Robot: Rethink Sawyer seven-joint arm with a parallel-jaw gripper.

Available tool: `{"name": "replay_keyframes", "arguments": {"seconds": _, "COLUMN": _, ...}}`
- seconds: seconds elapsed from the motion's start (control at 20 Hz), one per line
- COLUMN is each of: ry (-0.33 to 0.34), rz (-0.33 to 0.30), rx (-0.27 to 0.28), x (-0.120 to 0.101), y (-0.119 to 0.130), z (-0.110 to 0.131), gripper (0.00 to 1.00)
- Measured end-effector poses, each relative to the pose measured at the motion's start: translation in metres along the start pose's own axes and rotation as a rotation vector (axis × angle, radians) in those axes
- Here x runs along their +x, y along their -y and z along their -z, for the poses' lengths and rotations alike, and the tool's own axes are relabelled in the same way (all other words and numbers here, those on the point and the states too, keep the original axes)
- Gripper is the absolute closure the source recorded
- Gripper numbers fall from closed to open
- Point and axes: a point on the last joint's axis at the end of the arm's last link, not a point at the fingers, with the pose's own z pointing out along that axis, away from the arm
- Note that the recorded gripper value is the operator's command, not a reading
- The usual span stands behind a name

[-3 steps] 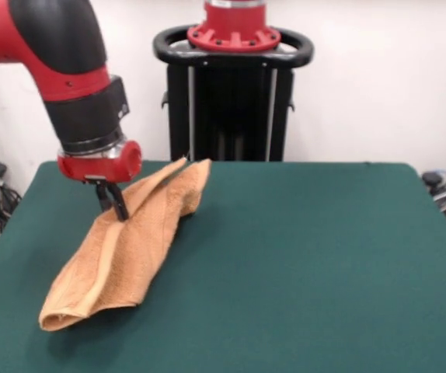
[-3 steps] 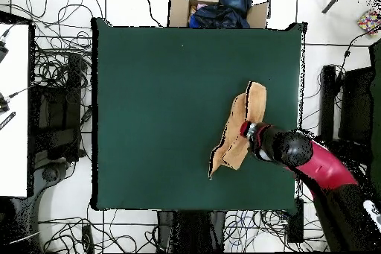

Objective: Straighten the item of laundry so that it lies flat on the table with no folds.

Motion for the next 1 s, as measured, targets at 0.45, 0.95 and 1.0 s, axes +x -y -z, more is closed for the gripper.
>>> {"name": "replay_keyframes", "arguments": {"seconds": 0.45, "ry": 0.000, "rz": 0.034, "rx": 0.027, "x": -0.001, "y": 0.010, "z": 0.010, "gripper": 1.00}}
{"name": "replay_keyframes", "arguments": {"seconds": 0.95, "ry": -0.028, "rz": 0.085, "rx": 0.119, "x": -0.012, "y": 0.026, "z": 0.069, "gripper": 1.00}}
{"name": "replay_keyframes", "arguments": {"seconds": 1.0, "ry": -0.013, "rz": 0.098, "rx": 0.138, "x": -0.015, "y": 0.026, "z": 0.078, "gripper": 1.00}}
